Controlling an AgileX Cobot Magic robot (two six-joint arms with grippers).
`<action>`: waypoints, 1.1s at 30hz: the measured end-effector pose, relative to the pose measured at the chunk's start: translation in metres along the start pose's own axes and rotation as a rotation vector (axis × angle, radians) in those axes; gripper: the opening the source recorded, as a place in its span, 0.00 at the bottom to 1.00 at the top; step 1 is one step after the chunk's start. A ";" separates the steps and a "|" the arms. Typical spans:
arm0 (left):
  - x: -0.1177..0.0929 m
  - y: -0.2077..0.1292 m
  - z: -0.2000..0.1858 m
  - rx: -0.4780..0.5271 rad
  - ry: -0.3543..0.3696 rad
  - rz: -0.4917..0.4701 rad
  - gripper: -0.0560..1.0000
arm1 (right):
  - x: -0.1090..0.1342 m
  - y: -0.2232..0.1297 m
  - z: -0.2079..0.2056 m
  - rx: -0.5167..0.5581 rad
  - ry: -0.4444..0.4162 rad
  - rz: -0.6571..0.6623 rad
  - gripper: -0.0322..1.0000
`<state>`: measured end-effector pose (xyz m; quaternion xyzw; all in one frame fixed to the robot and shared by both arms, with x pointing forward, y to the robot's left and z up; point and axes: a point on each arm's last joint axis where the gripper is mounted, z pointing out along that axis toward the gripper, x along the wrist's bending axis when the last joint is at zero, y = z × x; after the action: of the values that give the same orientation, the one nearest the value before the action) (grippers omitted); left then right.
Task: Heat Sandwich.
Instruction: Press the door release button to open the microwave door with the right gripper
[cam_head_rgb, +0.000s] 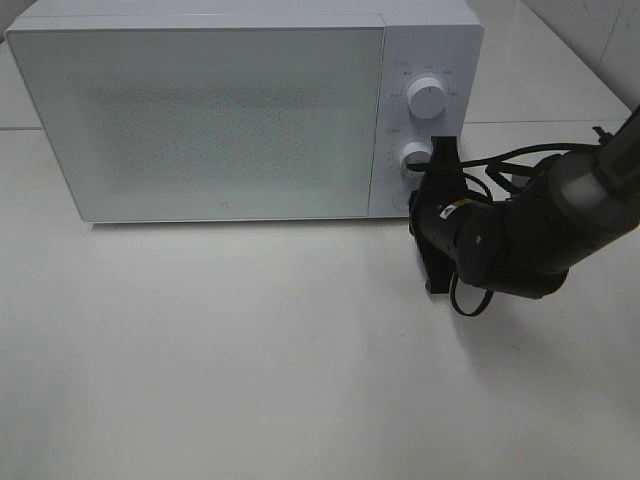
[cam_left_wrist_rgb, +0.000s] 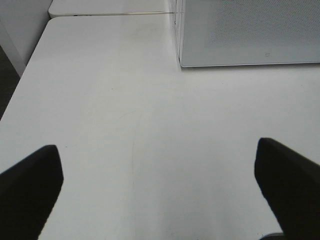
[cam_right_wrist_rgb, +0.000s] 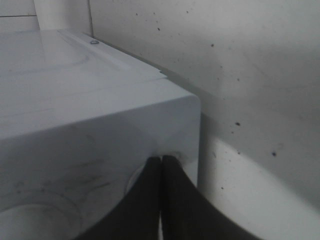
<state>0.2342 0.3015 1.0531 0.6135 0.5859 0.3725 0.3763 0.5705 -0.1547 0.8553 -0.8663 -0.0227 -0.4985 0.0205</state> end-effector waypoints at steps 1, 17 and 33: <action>0.000 0.000 0.000 0.000 0.000 0.000 0.99 | 0.001 0.000 0.001 0.001 -0.009 -0.002 0.04; 0.000 0.000 0.000 0.000 0.000 0.000 0.99 | 0.002 -0.005 0.005 0.038 -0.047 0.016 0.04; 0.000 0.000 0.000 0.000 0.000 0.000 0.99 | 0.006 -0.006 0.005 0.043 -0.003 -0.001 0.04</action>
<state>0.2342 0.3015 1.0531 0.6135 0.5859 0.3725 0.3763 0.5771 -0.1486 0.8582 -0.8665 -0.0337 -0.4965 0.0390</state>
